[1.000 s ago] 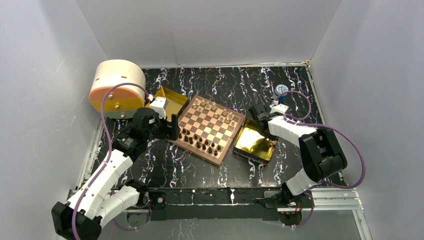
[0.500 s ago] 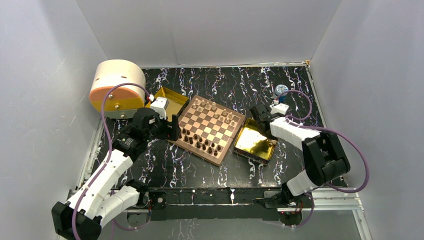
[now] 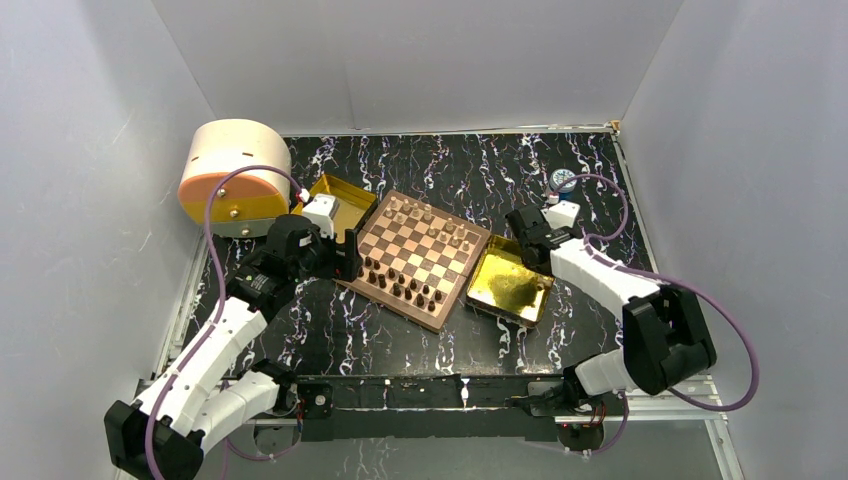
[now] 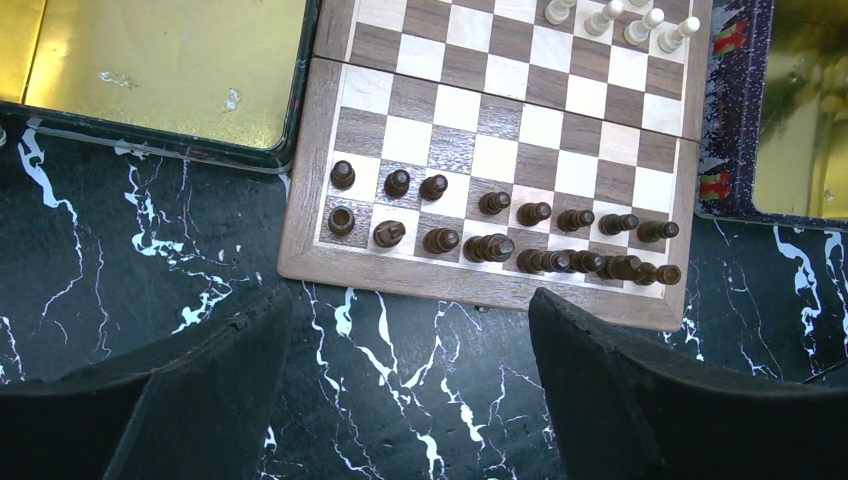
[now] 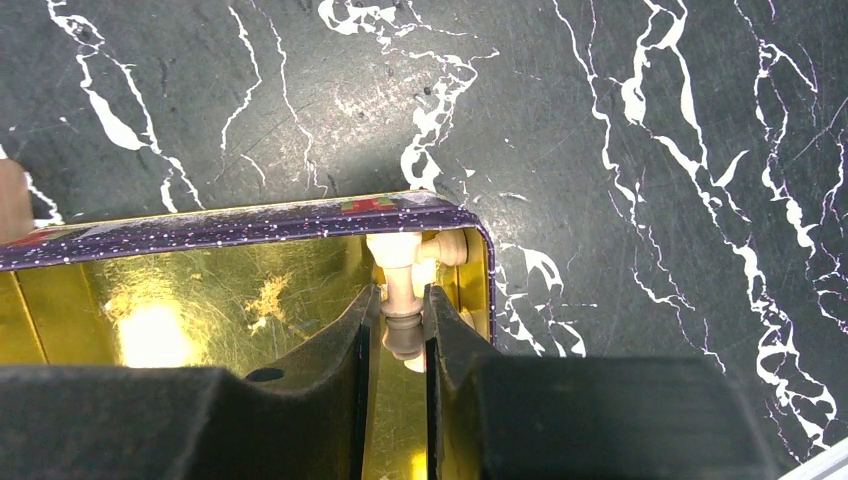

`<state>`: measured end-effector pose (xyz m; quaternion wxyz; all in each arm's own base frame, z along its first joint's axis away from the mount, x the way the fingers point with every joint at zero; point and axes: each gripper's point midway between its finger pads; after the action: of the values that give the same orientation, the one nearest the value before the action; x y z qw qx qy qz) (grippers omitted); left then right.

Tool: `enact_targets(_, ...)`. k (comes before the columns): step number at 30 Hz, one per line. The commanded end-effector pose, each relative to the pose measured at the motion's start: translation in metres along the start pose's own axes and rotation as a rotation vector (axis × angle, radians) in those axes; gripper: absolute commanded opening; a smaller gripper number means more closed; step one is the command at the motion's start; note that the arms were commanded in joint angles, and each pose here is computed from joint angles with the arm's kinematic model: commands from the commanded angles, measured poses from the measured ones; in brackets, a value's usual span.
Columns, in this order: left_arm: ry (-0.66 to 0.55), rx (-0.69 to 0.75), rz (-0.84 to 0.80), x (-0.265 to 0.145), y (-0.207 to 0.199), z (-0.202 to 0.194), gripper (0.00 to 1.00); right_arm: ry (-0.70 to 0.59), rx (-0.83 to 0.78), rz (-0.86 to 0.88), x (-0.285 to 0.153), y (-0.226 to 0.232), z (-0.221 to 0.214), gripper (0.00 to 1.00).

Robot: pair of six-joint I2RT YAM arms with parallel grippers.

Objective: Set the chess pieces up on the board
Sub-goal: Pick up the chess piece from the storage box.

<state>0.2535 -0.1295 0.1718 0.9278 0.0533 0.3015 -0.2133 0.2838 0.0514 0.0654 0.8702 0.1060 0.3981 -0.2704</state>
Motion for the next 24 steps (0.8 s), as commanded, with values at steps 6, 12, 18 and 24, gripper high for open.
enact_targets(6,0.006,0.015,-0.016,0.004,-0.003,-0.002,0.83,-0.068,0.063,0.044,-0.022,-0.004,0.025,0.15)
enact_targets(12,0.011,0.015,-0.007,0.005,-0.001,-0.004,0.83,-0.030,0.066,0.031,-0.015,-0.009,0.008,0.15)
enact_targets(18,0.021,0.015,-0.003,0.007,0.000,-0.006,0.82,0.019,0.114,0.034,-0.013,-0.009,-0.007,0.13)
enact_targets(24,0.022,0.015,-0.002,0.007,0.000,-0.006,0.82,-0.020,0.105,0.035,-0.013,-0.008,0.007,0.13)
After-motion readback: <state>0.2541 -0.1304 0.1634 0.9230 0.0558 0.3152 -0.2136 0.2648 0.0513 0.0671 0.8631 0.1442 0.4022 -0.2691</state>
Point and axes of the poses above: each gripper's point midway between its finger pads, its own x axis out along the fingers, its own y axis along the line the jaws close on, z = x × y, and after that the axes turned 9 degrees about x, right-handed
